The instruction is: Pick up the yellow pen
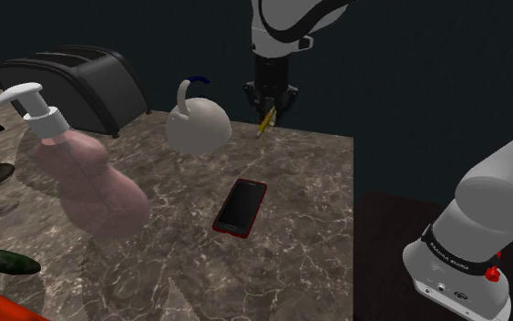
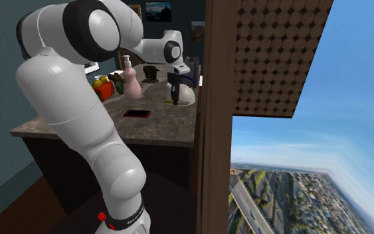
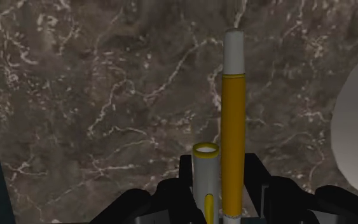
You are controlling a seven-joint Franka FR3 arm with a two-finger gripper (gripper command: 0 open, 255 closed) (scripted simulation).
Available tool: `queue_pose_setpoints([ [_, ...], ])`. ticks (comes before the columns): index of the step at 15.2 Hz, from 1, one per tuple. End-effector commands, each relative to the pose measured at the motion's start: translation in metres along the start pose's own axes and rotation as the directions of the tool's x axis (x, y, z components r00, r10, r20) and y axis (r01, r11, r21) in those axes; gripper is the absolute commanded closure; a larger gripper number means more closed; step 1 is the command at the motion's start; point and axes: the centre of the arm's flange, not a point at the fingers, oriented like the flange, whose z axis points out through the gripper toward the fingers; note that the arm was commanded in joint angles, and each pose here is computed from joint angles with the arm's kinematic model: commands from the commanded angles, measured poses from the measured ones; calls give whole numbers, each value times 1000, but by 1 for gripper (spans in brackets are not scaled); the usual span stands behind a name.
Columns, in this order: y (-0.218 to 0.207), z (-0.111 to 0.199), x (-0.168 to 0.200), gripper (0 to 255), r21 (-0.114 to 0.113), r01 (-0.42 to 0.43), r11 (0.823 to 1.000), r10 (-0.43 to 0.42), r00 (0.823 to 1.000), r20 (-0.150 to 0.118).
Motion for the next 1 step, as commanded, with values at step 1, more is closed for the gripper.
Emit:
queue_pose_setpoints([
  [1,0,-2,0,255,0,0,1000,0,1000,0],
])
